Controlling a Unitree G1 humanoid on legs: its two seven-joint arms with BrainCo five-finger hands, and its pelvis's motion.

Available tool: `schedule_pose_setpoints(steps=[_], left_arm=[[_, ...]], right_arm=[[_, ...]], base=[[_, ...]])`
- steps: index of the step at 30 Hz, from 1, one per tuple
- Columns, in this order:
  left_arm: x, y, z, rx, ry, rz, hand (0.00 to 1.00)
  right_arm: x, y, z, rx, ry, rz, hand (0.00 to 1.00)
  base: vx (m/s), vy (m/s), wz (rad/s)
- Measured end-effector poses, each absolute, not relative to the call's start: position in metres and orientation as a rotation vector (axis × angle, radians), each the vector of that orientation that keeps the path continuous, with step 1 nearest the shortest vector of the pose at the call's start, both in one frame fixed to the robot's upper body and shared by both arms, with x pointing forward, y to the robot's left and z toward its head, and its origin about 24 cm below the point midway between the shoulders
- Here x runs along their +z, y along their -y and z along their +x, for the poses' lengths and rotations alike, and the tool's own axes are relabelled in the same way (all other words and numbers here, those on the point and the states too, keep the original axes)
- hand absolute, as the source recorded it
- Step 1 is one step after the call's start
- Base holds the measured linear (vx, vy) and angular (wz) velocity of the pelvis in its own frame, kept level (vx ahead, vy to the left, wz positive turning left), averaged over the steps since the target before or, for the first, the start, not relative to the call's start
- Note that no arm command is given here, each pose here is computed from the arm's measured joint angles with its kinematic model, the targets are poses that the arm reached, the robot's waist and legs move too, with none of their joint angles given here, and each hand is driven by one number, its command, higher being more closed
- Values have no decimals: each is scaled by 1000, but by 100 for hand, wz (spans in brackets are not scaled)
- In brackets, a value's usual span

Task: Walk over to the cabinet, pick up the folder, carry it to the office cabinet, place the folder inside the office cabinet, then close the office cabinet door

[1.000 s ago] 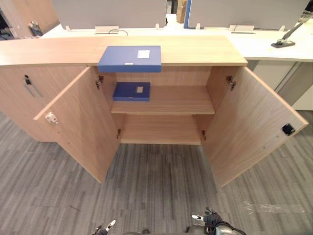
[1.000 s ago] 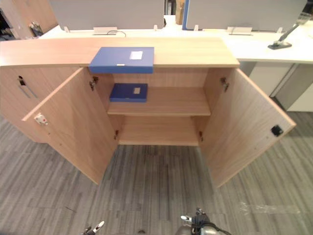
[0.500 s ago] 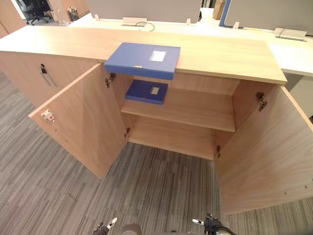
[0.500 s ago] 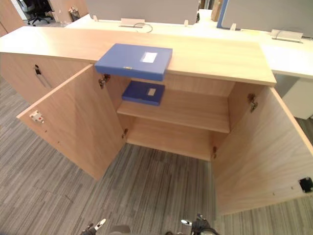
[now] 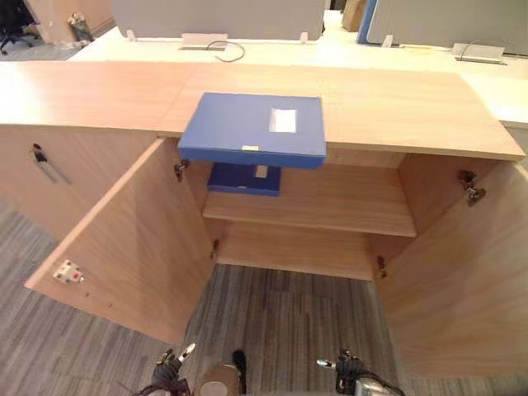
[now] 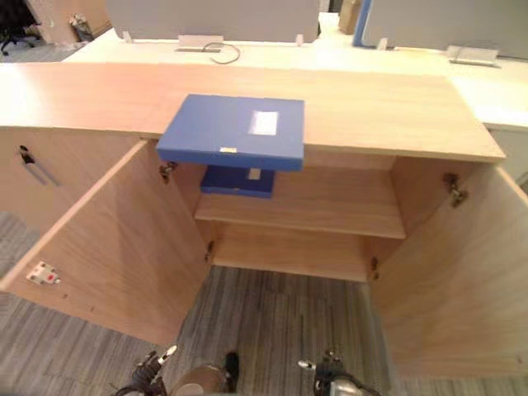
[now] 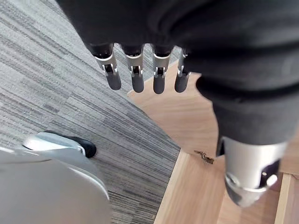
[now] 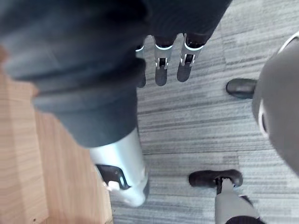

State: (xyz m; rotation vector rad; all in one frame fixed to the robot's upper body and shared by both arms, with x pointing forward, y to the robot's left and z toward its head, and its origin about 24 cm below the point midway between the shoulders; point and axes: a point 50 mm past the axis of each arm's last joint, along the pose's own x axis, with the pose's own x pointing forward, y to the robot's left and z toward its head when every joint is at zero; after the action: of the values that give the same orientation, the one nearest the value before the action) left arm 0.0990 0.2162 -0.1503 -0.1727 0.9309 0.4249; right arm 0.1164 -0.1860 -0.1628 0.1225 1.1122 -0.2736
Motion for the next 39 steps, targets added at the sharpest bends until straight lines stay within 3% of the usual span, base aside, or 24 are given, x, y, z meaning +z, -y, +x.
schedule_pose_setpoints(steps=[10, 14, 19, 28, 33, 39], left_arm=[[-151, -179, 108, 270, -918, -174, 0], [-151, -179, 108, 255, -919, -165, 0], [-151, -184, 104, 263, -930, -161, 0], [-149, -183, 101, 348, -888, -401, 0], [-131, -173, 124, 304, -735, -622, 0], [-52, -171, 175, 174, -304, -776, 0]], right_arm=[[-163, 210, 100, -313, -1150, 63, 0], [-160, 205, 114, -303, -1111, 80, 0], [-164, 202, 103, -327, -1143, 107, 0], [-163, 193, 110, -277, -1126, 86, 0], [-158, 181, 134, -205, -1077, 69, 0], [-155, 165, 145, -98, -1058, 13, 0]], base=[[94, 220, -20], [16, 53, -16], [-37, -139, 20], [48, -147, 6], [53, -50, -4], [-15, 15, -8]])
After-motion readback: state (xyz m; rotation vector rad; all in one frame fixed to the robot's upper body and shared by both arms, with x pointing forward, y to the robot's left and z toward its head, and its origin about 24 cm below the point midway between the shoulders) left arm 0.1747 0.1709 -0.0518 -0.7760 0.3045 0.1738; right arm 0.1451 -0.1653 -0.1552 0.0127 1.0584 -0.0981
